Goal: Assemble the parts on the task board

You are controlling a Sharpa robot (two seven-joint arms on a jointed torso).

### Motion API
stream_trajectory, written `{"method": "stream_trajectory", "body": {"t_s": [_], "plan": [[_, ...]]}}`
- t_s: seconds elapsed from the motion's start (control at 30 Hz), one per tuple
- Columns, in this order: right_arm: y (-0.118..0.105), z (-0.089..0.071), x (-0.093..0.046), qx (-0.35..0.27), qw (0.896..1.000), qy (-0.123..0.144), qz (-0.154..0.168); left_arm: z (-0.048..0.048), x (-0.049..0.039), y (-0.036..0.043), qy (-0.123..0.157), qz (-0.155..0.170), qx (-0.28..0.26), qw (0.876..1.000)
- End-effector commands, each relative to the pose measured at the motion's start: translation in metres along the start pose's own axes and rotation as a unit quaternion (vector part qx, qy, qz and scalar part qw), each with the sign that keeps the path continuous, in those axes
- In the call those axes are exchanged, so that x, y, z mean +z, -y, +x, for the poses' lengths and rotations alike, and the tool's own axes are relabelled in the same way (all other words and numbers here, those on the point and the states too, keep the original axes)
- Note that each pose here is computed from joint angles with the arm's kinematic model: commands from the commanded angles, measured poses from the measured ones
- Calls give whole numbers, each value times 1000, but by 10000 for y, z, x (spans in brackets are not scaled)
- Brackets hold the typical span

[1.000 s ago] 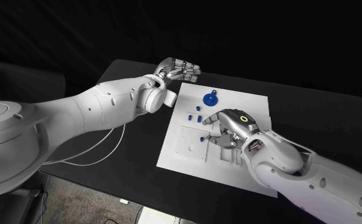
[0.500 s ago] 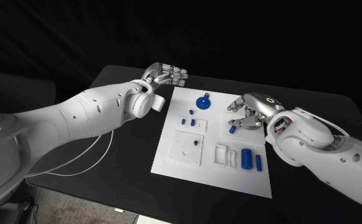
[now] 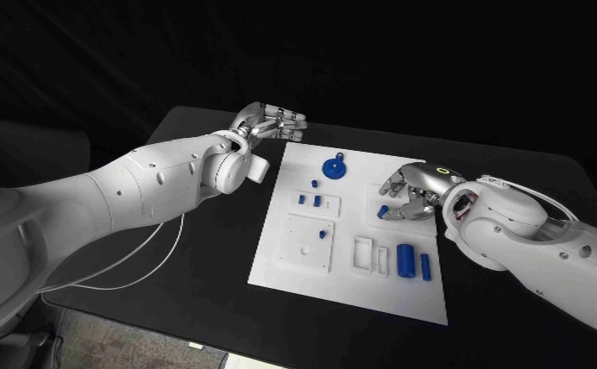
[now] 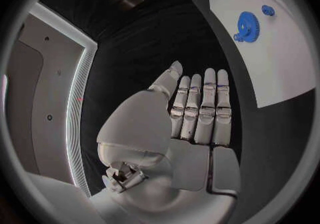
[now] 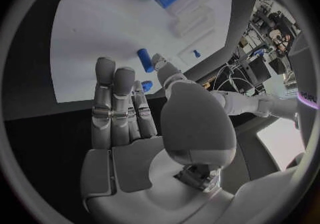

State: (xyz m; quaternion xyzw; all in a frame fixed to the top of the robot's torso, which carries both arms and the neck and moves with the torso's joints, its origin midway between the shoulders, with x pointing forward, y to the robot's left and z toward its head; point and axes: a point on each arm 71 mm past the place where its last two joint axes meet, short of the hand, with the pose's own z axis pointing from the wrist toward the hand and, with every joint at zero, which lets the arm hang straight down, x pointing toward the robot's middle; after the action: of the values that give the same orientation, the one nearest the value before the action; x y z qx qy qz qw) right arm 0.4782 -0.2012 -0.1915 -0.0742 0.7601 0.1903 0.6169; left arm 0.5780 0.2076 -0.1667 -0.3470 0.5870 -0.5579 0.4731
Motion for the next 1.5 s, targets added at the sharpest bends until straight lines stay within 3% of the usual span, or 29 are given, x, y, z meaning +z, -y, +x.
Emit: {"method": "stream_trajectory", "body": {"t_s": [0.03, 0.4, 1.07, 1.5], "plan": [[-11, 65, 11, -15, 999, -34, 4, 21, 6, 13, -9, 5, -1, 1000], [-126, 105, 24, -9, 999, -28, -15, 15, 9, 9, -7, 3, 0, 1000], [-133, 127, 36, -25, 999, -18, -13, 11, 11, 1, -8, -1, 0, 1000], [-206, 74, 11, -35, 999, 24, -21, 1, 12, -2, -7, -2, 0, 1000]]}}
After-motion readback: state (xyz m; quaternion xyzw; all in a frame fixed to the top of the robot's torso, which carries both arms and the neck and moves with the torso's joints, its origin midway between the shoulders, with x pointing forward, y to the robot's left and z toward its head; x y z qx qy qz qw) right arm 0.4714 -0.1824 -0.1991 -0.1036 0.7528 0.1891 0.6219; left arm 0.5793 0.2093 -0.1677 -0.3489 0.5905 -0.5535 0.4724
